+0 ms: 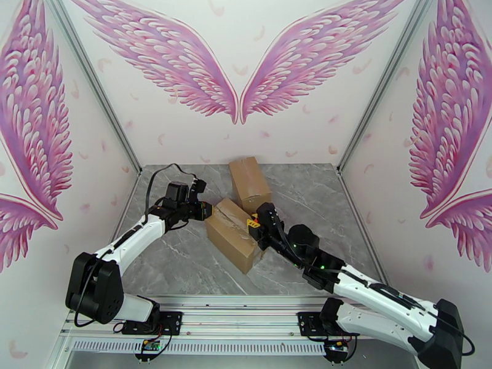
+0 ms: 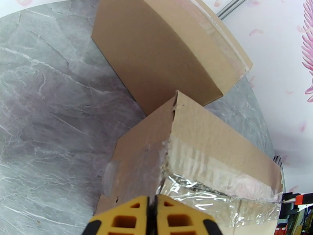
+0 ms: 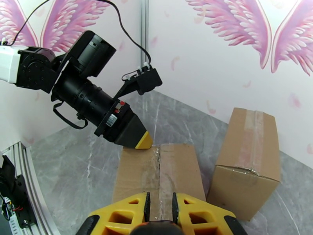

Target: Unpack the express box

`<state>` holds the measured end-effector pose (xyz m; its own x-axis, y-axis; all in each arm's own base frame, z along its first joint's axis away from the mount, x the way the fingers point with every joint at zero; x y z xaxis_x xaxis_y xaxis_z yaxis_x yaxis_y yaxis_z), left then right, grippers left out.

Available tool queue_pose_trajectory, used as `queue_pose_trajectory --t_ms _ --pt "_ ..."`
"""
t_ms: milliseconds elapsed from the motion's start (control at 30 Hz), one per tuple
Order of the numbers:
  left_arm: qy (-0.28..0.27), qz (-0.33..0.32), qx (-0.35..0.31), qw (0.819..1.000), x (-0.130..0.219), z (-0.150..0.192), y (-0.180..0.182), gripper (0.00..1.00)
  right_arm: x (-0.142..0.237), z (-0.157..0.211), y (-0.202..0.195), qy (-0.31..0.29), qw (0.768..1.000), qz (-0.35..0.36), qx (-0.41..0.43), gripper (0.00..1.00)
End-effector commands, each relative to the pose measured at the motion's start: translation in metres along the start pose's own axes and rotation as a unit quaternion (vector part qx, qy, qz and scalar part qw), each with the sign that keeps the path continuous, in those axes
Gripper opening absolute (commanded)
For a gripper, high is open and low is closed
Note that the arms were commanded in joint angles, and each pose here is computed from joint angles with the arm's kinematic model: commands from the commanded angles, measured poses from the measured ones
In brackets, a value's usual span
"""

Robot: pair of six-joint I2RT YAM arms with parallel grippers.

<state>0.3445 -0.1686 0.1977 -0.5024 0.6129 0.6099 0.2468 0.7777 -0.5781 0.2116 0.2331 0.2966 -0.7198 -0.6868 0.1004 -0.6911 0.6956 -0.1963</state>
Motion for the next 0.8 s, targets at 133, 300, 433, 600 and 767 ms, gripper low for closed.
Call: queue_pose_trajectory --t_ms 133,300,433,600,767 --pt "0.037 -0.128 0.052 0.990 -0.008 0.031 0.058 0.00 0.019 0.008 -0.002 0.001 1.000 0.008 -0.015 0.00" --pt "0.037 -0.133 0.054 0.989 -0.007 0.033 0.060 0.00 0.025 0.011 -0.002 -0.002 1.000 0.008 -0.022 0.00" --pt "0.039 -0.136 0.055 0.988 -0.007 0.034 0.061 0.00 0.030 0.013 -0.004 0.000 1.000 0.015 -0.025 0.00" --pt "0.039 -0.135 0.057 0.988 -0.006 0.036 0.061 0.00 0.034 0.019 -0.007 0.009 0.999 0.025 -0.025 0.00" --pt "0.036 -0.131 0.058 0.989 -0.005 0.034 0.058 0.00 0.038 0.021 -0.010 0.010 0.999 0.038 -0.024 0.00"
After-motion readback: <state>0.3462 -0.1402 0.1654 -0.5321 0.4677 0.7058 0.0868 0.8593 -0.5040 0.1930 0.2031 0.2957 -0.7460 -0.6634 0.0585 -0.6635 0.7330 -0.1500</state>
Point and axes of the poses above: each hand's point on the last joint's axis, 136 mm out from that joint toward the fingers, its own x axis back along the fingers, its own y axis along the line the jaws close on, z = x × y, the point moved 4 cm from there along x, back along the fingers, and after that the axes turned 10 degrees about x, right-handed, at the moved point
